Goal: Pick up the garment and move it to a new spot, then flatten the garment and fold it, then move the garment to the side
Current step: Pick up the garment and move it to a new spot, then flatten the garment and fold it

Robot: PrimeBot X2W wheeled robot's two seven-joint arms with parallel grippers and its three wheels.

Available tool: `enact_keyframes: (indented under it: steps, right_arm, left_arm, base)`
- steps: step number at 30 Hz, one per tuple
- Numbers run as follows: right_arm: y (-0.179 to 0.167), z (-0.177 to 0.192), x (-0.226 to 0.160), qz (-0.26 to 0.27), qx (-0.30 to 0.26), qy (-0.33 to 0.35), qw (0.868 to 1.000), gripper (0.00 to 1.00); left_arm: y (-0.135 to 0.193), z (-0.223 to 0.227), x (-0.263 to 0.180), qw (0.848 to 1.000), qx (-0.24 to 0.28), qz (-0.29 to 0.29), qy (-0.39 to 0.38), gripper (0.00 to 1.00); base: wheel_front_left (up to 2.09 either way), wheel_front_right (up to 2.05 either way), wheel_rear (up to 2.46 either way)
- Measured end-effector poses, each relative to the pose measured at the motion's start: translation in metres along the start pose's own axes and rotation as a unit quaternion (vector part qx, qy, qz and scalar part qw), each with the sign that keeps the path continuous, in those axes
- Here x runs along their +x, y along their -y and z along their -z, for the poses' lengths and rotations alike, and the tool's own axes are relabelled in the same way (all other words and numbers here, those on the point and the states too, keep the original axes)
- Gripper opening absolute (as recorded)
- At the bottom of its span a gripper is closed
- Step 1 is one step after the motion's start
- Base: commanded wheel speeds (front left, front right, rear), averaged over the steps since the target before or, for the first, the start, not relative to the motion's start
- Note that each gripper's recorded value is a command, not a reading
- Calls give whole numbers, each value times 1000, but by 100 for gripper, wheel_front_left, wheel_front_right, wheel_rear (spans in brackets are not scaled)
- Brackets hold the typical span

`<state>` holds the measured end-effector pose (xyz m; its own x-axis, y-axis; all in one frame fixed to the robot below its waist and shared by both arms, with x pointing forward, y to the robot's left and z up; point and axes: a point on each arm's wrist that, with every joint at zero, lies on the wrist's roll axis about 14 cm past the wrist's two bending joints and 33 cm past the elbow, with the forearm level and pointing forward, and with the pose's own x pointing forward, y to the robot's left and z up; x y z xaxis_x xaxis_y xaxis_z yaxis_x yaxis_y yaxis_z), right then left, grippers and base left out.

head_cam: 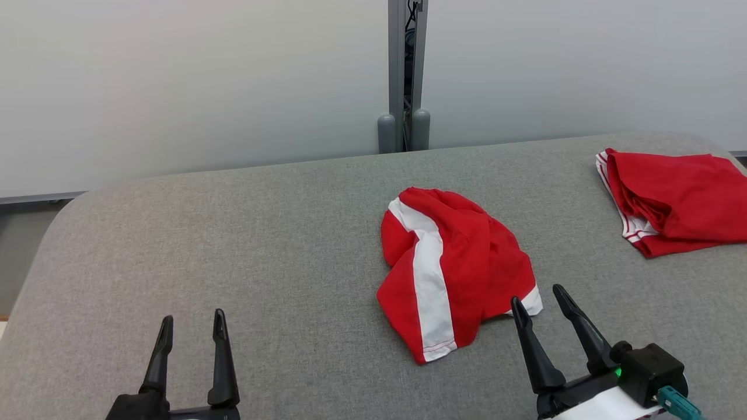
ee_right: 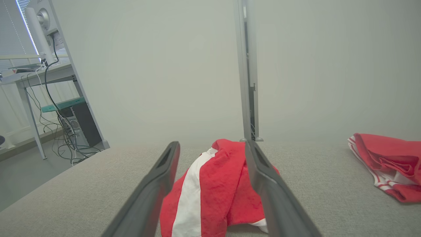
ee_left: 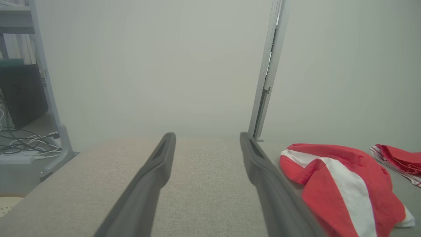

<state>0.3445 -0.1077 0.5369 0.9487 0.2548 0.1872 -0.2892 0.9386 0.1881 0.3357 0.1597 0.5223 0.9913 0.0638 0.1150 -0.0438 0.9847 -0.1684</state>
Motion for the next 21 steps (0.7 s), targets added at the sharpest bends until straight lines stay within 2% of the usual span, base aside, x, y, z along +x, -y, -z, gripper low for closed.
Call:
enact_keyframes:
  steps: [8, 21]
  right_arm:
    - [1, 4, -1, 3, 1, -6, 1000, 100]
    - [0, 15, -3, 4, 4, -24, 1000, 100]
  left_arm:
    - [0, 2, -3, 1000, 26, 4, -1, 100]
    - [5, 4, -3, 1000, 23, 10, -4, 100]
  base:
    - [0, 0, 0]
    - [0, 0, 0]
